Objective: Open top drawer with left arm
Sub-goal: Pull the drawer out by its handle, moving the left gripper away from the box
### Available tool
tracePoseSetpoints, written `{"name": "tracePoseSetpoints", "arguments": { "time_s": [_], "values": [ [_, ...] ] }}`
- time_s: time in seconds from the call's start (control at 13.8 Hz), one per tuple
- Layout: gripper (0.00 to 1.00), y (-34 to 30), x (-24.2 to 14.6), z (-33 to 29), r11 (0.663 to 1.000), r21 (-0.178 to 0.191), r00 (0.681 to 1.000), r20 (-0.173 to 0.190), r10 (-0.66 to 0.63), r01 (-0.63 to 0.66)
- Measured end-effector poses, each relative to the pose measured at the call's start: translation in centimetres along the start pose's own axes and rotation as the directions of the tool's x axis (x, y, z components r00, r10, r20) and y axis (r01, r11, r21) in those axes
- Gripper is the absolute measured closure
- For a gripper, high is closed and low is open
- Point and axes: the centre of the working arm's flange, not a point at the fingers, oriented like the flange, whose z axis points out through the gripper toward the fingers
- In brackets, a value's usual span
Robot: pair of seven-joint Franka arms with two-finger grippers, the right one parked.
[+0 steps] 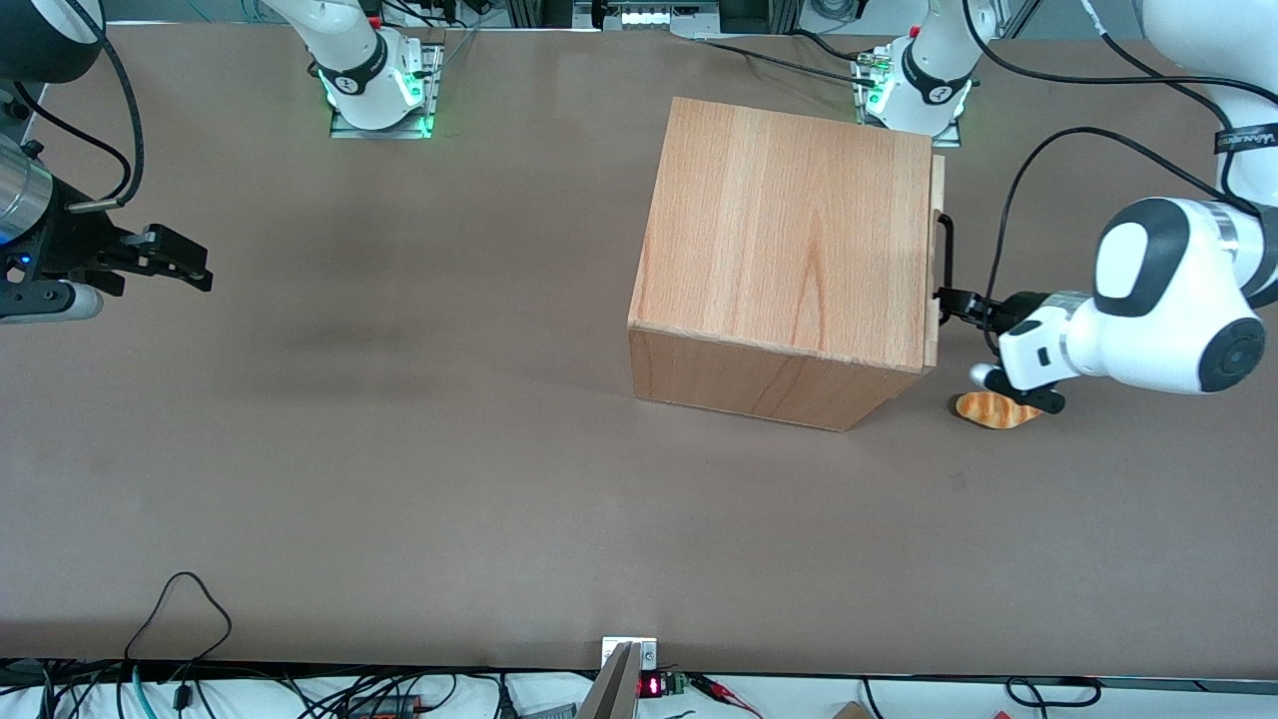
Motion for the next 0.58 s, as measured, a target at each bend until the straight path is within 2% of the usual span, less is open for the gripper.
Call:
{"name": "tracePoseSetpoints", "arguments": {
  "time_s": [0.15,0.36,0.58],
  "values": [
    [0.0,-1.2,-0.3,-0.4,1.0,-0.001,1.0,-0.008,-0.013,0.013],
    [0.0,-3.0,-0.9,-1.4,0.999,0.036,0.999,-0.018,-0.034,0.034],
    [0.0,-6.0,-2.0,-2.4,0.997,0.035,0.997,-0.041,-0.072,0.074]
  ]
}}
